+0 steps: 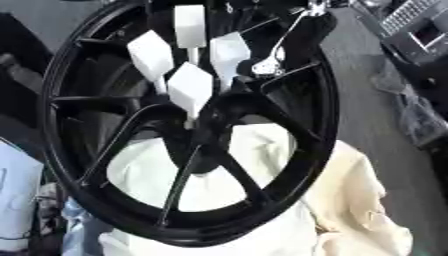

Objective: Pull the pin out of the wheel hub.

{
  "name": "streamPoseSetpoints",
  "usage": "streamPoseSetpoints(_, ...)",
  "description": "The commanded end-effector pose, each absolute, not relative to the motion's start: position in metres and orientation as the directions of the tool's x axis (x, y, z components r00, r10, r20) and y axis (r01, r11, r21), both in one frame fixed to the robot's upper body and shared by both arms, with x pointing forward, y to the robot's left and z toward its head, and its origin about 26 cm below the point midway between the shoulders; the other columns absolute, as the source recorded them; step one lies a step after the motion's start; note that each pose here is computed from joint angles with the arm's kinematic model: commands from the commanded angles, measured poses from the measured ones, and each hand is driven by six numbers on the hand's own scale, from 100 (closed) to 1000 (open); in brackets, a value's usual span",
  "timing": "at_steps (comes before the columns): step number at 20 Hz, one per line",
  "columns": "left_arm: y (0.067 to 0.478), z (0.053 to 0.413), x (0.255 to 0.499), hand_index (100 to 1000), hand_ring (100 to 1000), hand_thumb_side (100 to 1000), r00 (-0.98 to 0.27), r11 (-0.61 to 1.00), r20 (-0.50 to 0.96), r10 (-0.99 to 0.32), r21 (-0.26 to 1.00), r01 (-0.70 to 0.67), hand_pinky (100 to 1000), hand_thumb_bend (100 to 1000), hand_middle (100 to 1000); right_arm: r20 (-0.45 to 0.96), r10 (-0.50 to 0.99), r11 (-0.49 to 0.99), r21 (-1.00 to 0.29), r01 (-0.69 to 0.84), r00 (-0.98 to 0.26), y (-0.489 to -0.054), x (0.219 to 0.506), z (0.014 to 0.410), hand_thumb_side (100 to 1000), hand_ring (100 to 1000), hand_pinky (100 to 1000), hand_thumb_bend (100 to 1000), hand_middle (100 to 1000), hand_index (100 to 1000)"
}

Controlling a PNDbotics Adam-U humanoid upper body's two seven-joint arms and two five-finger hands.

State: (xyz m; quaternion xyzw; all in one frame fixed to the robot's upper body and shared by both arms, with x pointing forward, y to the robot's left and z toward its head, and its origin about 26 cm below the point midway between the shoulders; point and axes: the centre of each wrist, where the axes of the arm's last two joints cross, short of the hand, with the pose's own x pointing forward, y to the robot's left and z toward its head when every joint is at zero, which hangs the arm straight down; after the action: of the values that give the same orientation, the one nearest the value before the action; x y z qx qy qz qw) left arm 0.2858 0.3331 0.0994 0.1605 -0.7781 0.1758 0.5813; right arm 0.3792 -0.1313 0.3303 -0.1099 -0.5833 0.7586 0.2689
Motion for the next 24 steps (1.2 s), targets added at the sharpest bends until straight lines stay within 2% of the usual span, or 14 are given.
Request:
streamPoseSetpoints(1,0.336,0.105,0.285,727,804,886,-0.292,0.886,0.955,-0.054,-0.089,-0.455,787,159,675,0.135,0.547,-0.160,-0.952,-0.262,-0.826,-0.133,0.379,0.337,258,785,864,214,697,800)
streamPoseSetpoints(4,0.336,0.103,0.284,727,804,887,-0.285,0.885,0.957,-0.053,-0.087,-0.458,788,158,675,0.152,0.549,-0.143,-0.952,-0.271,-0.822,-0.133,0.380,0.336,214,773,862,167,631,753)
streamPoseSetpoints(6,0.336,0.103,0.284,727,805,886,-0.284,0.884,0.957,-0.055,-0.086,-0.460,788,157,675,0.176,0.552,-0.118,-0.951,-0.285,-0.815,-0.134,0.380,0.337,186,757,860,100,575,707)
streamPoseSetpoints(9,0.336,0.104,0.284,727,805,884,-0.287,0.884,0.956,-0.060,-0.083,-0.461,789,156,674,0.211,0.553,-0.079,-0.950,-0.303,-0.806,-0.133,0.381,0.337,100,724,852,100,496,637)
streamPoseSetpoints(17,0.336,0.103,0.284,727,805,884,-0.284,0.883,0.957,-0.063,-0.079,-0.463,790,156,673,0.225,0.538,-0.058,-0.951,-0.303,-0.812,-0.136,0.379,0.340,100,661,836,100,371,530)
streamPoseSetpoints(24,0.339,0.104,0.284,727,806,881,-0.285,0.879,0.956,-0.075,-0.071,-0.471,790,156,673,0.200,0.525,-0.015,-0.970,-0.243,-0.828,-0.147,0.360,0.367,100,623,824,242,325,499)
